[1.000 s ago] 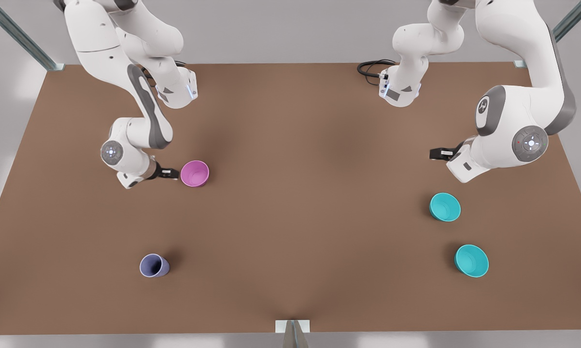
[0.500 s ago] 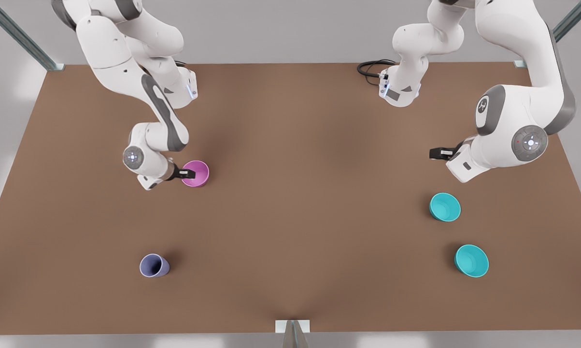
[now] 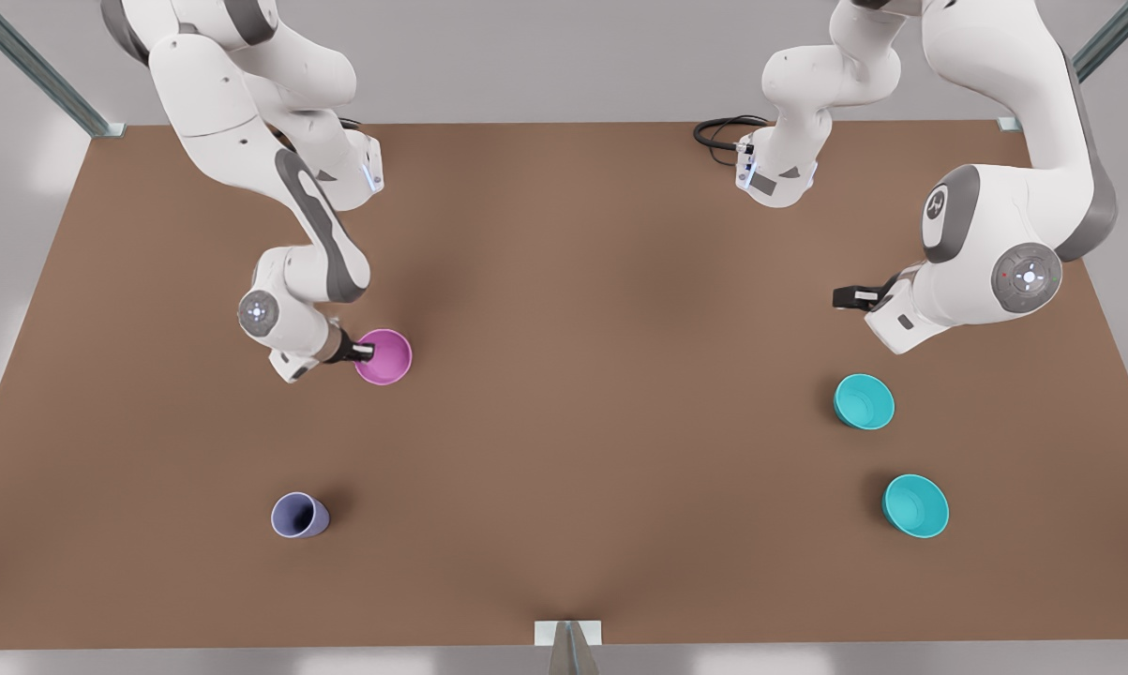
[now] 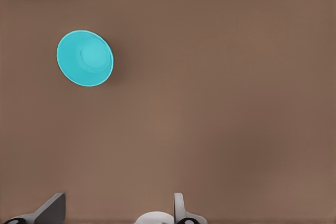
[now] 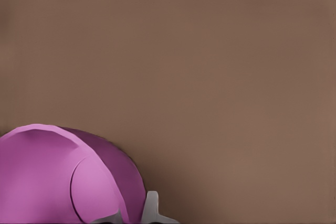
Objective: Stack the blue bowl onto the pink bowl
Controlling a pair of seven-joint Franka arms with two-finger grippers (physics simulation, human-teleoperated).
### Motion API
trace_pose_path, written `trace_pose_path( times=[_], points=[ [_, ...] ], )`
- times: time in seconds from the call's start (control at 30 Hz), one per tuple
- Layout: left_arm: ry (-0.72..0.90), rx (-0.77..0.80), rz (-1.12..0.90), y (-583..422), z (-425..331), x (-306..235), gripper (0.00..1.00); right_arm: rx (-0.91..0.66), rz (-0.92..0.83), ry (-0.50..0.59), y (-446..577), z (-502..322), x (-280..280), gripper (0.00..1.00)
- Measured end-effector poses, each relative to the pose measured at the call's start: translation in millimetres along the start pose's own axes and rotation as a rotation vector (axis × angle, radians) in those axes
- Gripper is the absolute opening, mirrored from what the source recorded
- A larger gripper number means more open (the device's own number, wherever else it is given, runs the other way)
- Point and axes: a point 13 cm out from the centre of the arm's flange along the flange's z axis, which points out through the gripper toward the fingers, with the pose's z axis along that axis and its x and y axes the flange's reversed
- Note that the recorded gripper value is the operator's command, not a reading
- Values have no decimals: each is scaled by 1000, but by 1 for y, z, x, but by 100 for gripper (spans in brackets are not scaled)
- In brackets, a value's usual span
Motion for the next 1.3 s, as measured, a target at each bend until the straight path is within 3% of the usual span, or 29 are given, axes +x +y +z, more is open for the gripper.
trace_pose_path(
  times=[0.07,0.17,0.33,0.4,0.53,0.7,0.73,0.77,0.97,1.13,1.17,1.23,1.3],
  points=[
    [0,0,-1,0,0,0,100,-43,-25,-65,37,-52,-49,21],
    [2,0,-1,0,1,0,100,-87,-157,-85,159,-82,-75,21],
    [18,12,-20,11,16,-12,100,-131,-320,-87,381,-56,-56,21],
    [-2,41,-72,45,26,-41,100,-125,-337,-83,441,-27,-35,21],
    [-46,111,-179,139,68,-131,100,-93,-250,-67,470,35,-18,21],
    [-26,163,-186,169,176,-172,100,-103,-104,-94,469,80,-32,21],
    [-28,170,-178,169,189,-172,100,-115,-78,-106,471,80,-36,78],
    [-35,173,-168,168,196,-170,100,-125,-53,-118,473,77,-40,99],
    [-41,174,-118,177,241,-150,100,-189,84,-179,479,41,-67,100],
    [-45,174,-72,178,272,-151,100,-189,259,-246,373,-81,-157,100],
    [-49,173,-63,178,276,-153,91,-144,298,-225,319,-94,-164,100],
    [-60,170,-47,179,279,-157,47,-55,346,-190,219,-129,-162,100],
    [-72,167,-32,180,279,-159,25,-12,404,-212,108,-220,-169,100]
  ],
)
